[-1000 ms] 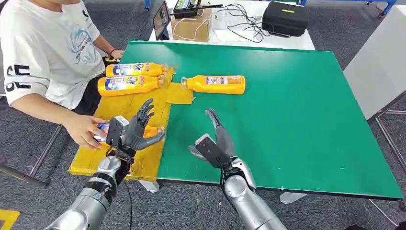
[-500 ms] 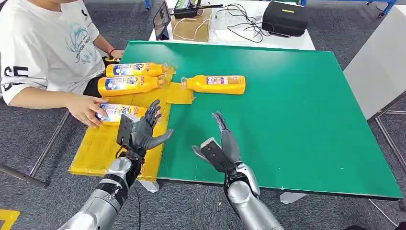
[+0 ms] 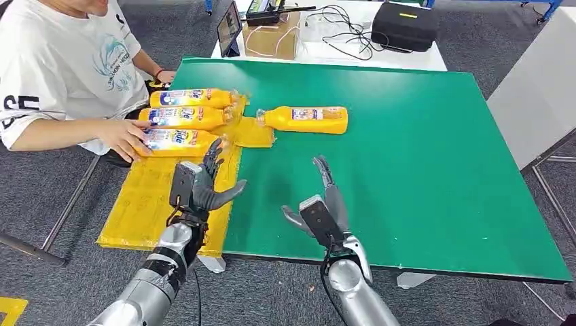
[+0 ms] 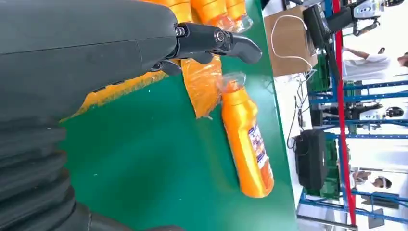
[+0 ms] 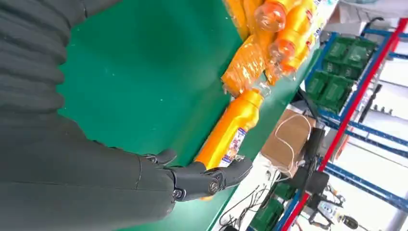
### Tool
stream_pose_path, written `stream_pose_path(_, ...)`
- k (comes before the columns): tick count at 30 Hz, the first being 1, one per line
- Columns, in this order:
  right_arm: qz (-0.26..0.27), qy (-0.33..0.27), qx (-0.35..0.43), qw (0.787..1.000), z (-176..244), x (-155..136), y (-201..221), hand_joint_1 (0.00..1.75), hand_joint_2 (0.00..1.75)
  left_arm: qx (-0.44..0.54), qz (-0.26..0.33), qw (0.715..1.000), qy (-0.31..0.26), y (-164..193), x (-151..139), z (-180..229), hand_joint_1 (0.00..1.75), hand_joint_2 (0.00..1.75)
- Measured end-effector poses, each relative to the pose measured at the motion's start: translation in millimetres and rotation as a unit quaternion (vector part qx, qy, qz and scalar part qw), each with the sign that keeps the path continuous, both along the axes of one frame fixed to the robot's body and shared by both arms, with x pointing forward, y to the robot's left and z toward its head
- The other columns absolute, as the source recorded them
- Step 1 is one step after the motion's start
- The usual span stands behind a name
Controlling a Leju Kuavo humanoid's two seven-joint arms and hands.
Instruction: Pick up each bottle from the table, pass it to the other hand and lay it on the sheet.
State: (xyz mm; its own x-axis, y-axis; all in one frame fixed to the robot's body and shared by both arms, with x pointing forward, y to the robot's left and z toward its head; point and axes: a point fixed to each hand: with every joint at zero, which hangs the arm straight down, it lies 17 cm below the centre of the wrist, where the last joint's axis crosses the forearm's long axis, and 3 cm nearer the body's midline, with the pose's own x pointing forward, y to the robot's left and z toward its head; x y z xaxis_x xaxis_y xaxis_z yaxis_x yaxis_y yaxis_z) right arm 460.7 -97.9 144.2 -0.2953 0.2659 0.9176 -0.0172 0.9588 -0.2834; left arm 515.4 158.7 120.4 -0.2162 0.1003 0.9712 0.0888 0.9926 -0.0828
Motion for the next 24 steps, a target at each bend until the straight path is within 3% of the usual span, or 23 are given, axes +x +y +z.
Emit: stream_pose_path(24,-0.004,-0.001,0.005,1.0,1.0,-1.4,-3.6,0.0,1.75,0.006,-0.004,1.0,-0.004,-6.9,0.1,4.6,0.0,1.75)
